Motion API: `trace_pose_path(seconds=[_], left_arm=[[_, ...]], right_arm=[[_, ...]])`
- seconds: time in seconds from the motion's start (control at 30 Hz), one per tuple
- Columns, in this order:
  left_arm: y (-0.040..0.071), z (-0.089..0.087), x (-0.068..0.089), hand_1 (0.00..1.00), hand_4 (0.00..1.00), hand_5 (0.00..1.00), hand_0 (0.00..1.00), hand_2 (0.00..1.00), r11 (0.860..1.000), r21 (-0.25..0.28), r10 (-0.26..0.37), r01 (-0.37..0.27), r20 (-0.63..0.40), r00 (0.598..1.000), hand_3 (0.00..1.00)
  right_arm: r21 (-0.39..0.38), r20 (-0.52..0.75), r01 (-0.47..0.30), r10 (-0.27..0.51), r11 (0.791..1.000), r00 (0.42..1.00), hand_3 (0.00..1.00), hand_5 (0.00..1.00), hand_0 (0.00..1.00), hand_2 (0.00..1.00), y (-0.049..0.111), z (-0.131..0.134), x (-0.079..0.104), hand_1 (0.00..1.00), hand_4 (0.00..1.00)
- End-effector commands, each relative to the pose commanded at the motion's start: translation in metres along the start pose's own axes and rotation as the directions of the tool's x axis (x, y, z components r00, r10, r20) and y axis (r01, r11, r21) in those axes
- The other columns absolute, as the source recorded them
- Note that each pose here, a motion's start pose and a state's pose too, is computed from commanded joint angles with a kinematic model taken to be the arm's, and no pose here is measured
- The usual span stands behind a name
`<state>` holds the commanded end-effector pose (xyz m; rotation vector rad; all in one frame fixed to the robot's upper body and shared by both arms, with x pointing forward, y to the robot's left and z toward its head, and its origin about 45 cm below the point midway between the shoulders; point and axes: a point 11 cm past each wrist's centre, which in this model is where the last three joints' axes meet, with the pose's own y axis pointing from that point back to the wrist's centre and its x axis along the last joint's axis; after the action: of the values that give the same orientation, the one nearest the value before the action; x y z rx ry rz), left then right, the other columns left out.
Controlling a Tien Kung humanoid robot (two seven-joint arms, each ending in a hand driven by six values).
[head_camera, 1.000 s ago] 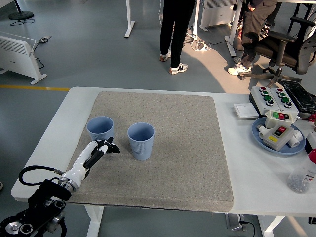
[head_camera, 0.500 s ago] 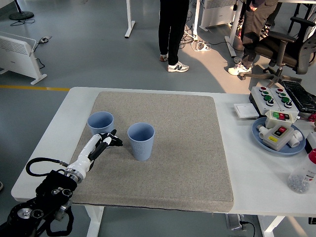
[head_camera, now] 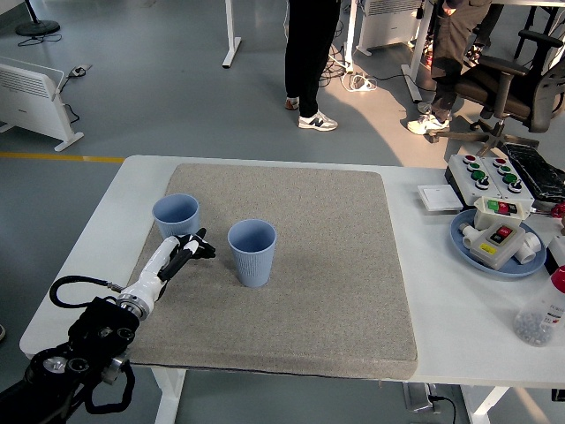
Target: Push cup pick cup insert cup
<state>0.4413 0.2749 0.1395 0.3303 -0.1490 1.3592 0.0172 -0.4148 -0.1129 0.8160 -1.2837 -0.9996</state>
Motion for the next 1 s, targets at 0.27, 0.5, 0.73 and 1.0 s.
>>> trace_pose_path(seconds=[0.27,0.5,0.73,1.0], left_arm=[[-0.005,0.002,0.01,0.616,0.597,0.998,0.726,0.518,1.0,0.003,0.03,-0.03,0.001,1.0,0.459],[-0.007,0.007,0.012,0.616,0.592,0.998,0.725,0.518,0.999,-0.014,0.048,-0.048,-0.002,0.999,0.46],[-0.004,0.004,0.012,0.615,0.589,0.998,0.725,0.519,0.999,-0.006,0.039,-0.039,-0.003,0.999,0.46],[0.008,0.005,0.002,0.616,0.595,0.998,0.709,0.529,0.997,0.038,-0.073,0.072,0.016,0.997,0.473]], right_arm=[[-0.001,-0.004,0.002,-0.002,1.0,1.0,0.704,0.748,0.529,0.703,0.0,0.0,-0.001,0.547,0.273],[0.0,-0.013,0.0,0.0,1.0,1.0,0.702,0.747,0.53,0.701,0.0,-0.001,-0.001,0.547,0.27],[-0.001,-0.013,-0.002,0.002,1.0,1.0,0.701,0.748,0.53,0.7,0.0,-0.001,0.0,0.547,0.268],[-0.001,-0.005,-0.005,0.005,1.0,1.0,0.698,0.745,0.53,0.697,0.0,-0.001,0.002,0.547,0.268]])
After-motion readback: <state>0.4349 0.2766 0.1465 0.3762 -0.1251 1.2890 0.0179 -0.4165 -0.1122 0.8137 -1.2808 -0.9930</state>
